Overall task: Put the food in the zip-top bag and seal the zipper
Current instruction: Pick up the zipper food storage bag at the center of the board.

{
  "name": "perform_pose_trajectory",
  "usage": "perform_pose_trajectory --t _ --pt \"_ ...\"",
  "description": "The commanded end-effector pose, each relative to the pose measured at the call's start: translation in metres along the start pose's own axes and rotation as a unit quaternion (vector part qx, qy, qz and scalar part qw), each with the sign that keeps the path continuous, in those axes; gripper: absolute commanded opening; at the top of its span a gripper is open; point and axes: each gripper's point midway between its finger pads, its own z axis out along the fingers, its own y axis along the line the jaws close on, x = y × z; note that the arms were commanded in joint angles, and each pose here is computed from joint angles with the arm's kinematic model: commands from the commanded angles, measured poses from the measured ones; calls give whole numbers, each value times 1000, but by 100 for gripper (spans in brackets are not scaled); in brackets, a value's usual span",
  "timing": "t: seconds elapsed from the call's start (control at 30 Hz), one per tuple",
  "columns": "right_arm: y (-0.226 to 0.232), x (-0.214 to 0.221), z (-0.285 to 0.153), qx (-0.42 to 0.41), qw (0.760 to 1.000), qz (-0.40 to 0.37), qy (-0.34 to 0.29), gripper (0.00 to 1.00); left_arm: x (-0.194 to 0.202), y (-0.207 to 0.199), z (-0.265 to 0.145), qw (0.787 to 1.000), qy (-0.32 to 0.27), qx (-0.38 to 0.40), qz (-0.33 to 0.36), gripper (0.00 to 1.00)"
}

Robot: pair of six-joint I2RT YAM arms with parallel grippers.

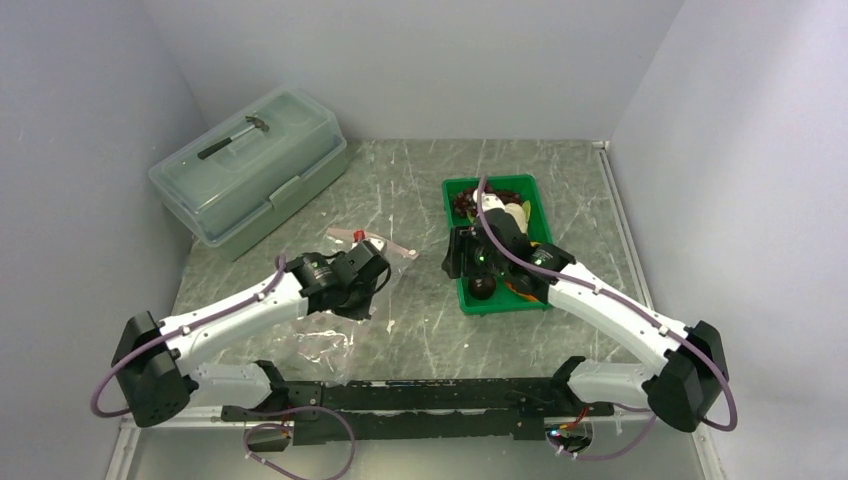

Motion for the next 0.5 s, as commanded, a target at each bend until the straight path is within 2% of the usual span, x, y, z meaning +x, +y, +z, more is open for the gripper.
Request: perform_pose_trajectory --t 0.0,0.2,0.47 --pt "12 -10 -12 -27 999 10 -20 62 -13 -7 -19 998 -43 23 29 0" --pt "19 -23 -29 -45 998 19 -44 62 -17 -27 -43 990 -77 98 61 0" --pt "25 -37 -49 -66 994 39 -81 62 -16 -47 -77 969 -110 197 104 0"
